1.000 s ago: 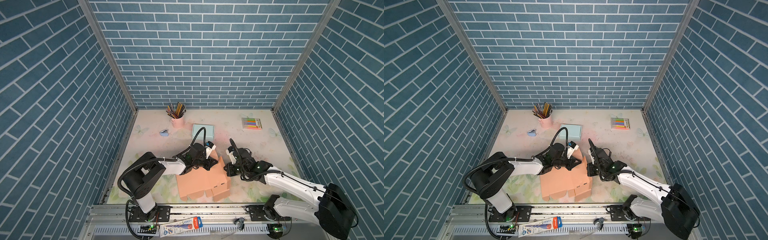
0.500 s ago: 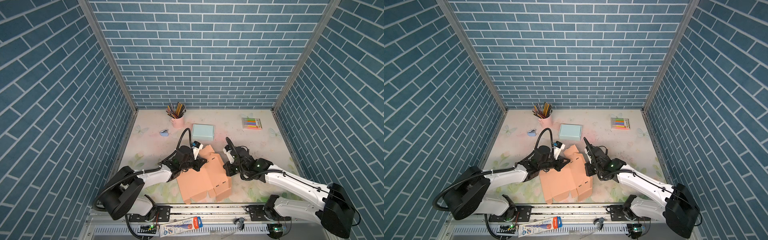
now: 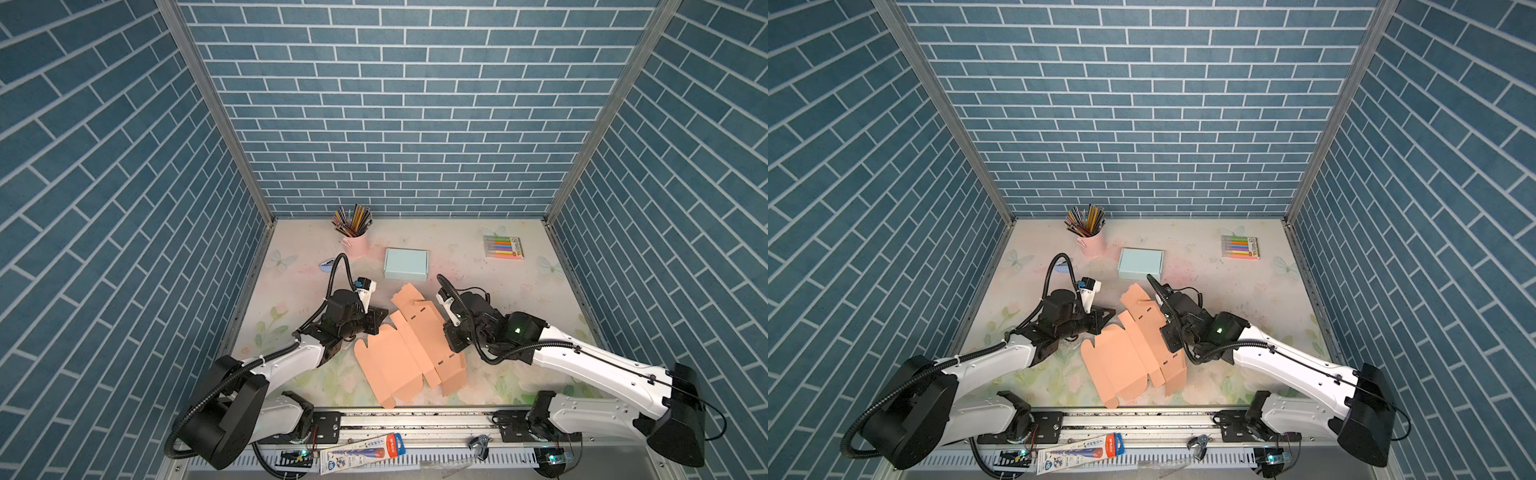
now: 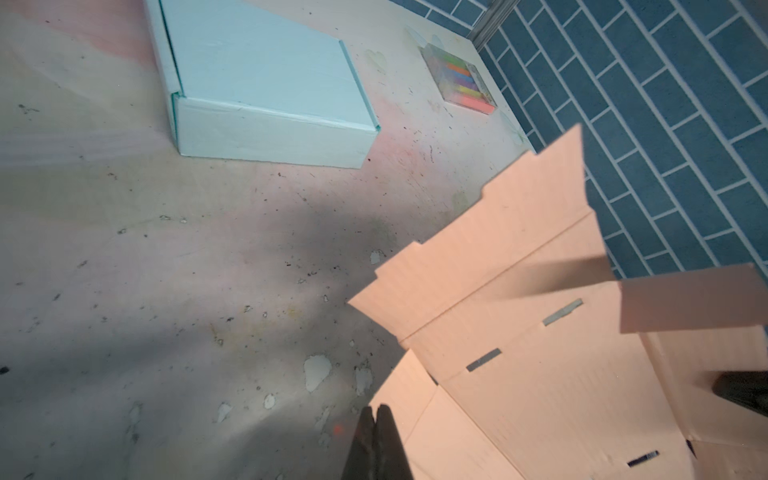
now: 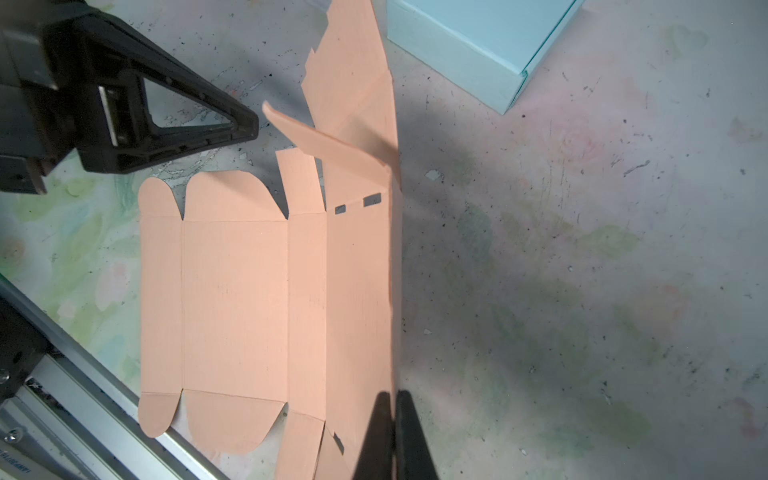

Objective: Fold the paper box

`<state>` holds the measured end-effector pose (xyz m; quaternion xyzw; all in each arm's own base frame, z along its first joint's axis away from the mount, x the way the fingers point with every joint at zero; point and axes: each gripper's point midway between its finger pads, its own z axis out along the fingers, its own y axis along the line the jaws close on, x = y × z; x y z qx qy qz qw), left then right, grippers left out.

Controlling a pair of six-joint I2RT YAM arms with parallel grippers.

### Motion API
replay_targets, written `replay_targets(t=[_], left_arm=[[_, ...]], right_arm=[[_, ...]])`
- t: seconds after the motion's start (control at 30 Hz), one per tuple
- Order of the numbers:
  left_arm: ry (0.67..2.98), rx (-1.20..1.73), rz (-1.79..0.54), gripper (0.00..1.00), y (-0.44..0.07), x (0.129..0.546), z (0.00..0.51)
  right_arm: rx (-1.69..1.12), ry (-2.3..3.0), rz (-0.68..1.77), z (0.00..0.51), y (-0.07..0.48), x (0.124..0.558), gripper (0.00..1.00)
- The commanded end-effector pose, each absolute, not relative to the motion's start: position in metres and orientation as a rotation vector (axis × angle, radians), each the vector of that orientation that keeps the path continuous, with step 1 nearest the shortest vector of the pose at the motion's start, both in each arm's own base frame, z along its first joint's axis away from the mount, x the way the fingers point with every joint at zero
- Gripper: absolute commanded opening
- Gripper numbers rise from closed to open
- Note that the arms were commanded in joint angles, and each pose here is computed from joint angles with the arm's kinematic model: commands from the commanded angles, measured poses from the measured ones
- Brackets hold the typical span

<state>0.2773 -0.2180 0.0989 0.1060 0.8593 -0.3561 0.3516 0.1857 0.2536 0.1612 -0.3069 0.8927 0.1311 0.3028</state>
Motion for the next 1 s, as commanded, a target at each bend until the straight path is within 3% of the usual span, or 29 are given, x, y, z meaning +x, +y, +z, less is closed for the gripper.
replay_targets(t=[0.0, 0.97], left_arm=[[2.268, 0.26, -0.903, 0.0, -0.213, 0.276, 0.083], [2.243, 0.393, -0.977, 0.0, -0.243, 0.271, 0.078]], right_arm=[[-0.874, 2.357, 0.23, 0.16, 0.248, 0.186, 0.0], [-0.946, 2.315, 0.19, 0.165, 0.266, 0.185, 0.0]])
